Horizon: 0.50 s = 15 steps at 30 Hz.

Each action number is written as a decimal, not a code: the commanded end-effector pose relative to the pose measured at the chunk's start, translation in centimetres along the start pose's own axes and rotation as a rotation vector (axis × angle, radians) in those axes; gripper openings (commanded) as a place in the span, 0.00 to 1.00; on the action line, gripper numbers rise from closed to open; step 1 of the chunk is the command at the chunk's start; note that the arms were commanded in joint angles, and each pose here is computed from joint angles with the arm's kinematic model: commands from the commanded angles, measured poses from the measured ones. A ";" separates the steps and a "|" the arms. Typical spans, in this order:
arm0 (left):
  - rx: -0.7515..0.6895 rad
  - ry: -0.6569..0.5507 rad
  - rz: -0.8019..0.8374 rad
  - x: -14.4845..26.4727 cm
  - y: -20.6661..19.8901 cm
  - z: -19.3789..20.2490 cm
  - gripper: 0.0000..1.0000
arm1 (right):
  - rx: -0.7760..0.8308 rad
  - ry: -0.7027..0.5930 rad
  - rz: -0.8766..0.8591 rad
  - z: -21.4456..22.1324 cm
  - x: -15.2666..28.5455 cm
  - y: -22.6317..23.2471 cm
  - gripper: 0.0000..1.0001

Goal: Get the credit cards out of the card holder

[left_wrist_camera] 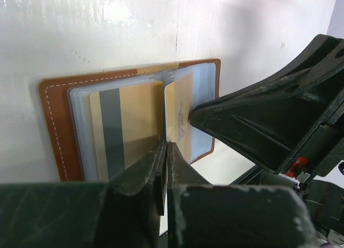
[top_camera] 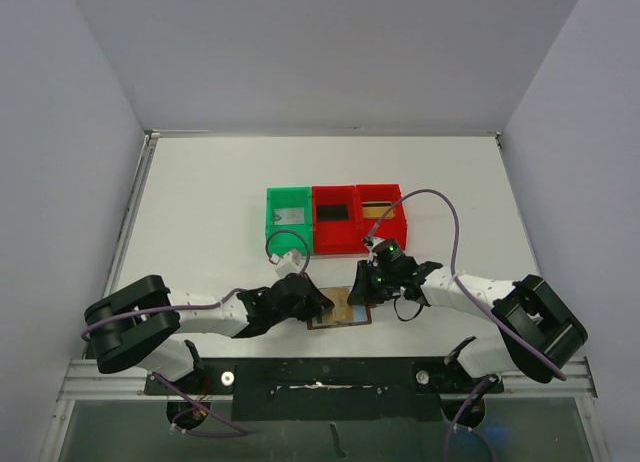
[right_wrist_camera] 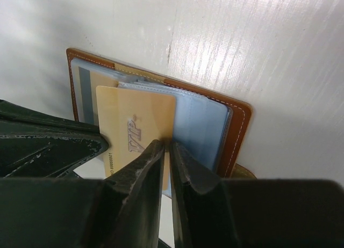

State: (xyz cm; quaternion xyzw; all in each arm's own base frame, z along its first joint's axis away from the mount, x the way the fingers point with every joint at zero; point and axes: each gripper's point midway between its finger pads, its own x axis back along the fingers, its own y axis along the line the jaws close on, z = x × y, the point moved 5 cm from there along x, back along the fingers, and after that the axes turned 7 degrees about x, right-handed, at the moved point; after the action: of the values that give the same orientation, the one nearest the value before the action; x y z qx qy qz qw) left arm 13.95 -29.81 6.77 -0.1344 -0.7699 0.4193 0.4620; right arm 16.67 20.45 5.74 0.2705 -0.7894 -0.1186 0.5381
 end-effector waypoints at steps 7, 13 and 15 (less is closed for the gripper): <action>-0.027 -0.028 0.013 0.7 -1.1 -0.8 0.00 | 0.007 0.028 0.122 0.9 -0.3 -2.1 0.13; -0.027 -0.034 0.017 0.7 -1.2 -1.0 0.00 | 0.020 0.005 0.112 0.4 0.1 -1.8 0.13; -0.031 -0.026 0.032 0.6 -1.4 -0.8 0.04 | 0.030 -0.021 0.097 -0.1 0.4 -1.4 0.13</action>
State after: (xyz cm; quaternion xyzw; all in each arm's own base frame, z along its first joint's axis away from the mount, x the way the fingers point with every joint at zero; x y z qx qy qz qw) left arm 13.81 -29.09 6.67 -0.1272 -0.7781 0.4030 0.4647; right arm 16.73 20.38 5.73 0.2679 -0.7914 -0.1169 0.5370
